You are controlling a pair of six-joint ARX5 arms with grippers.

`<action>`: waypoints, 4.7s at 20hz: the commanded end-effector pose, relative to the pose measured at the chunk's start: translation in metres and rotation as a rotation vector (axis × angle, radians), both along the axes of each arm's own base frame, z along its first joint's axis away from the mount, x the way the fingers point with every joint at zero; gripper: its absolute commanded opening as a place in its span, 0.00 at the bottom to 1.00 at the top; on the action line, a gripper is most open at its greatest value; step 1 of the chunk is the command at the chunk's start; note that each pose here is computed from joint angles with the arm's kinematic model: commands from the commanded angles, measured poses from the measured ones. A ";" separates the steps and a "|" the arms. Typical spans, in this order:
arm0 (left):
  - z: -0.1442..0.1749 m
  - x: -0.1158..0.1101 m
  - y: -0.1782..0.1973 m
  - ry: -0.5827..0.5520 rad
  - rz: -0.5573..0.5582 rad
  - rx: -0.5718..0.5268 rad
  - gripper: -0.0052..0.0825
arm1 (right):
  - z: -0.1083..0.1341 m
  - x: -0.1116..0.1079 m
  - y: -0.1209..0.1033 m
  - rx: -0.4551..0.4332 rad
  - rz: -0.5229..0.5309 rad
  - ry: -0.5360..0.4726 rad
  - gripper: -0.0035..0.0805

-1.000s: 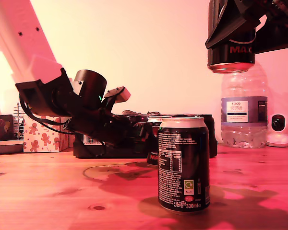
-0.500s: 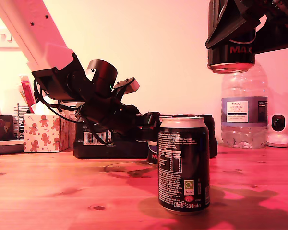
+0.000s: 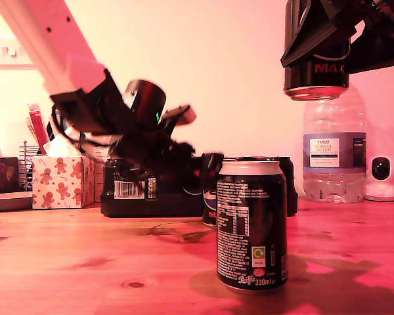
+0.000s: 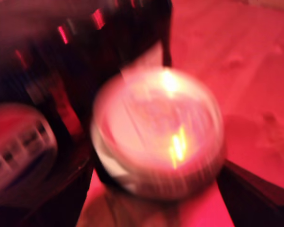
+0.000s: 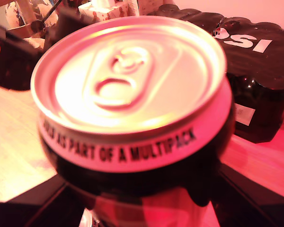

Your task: Stack up the Pepsi cans on top of each other

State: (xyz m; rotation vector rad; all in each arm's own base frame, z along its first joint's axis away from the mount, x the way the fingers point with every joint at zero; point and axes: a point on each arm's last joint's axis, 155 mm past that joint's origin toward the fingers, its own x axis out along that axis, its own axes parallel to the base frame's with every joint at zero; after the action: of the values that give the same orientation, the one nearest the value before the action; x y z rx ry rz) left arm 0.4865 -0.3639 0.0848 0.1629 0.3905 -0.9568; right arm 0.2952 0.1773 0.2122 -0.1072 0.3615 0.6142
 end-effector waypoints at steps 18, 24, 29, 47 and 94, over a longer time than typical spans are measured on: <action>-0.012 -0.001 -0.005 0.009 -0.007 0.054 0.78 | 0.023 0.001 0.004 0.042 0.008 -0.061 0.50; -0.009 -0.002 -0.008 -0.014 -0.033 0.050 0.56 | 0.023 0.001 0.004 0.042 0.008 -0.060 0.50; -0.001 -0.005 -0.006 -0.028 -0.047 0.070 0.56 | 0.018 0.000 0.003 0.032 0.007 -0.042 0.50; 0.036 -0.021 0.012 0.013 -0.050 0.104 0.56 | 0.009 -0.028 0.041 0.032 0.165 0.000 0.50; 0.040 -0.022 0.018 0.036 -0.096 0.061 0.56 | -0.075 -0.034 0.070 0.004 0.171 0.033 0.50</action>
State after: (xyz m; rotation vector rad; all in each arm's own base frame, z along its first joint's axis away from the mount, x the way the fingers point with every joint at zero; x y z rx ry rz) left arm 0.4633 -0.3424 0.0902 0.2169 0.5398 -1.0309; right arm 0.2625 0.2500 0.1411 -0.1213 0.3745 0.7952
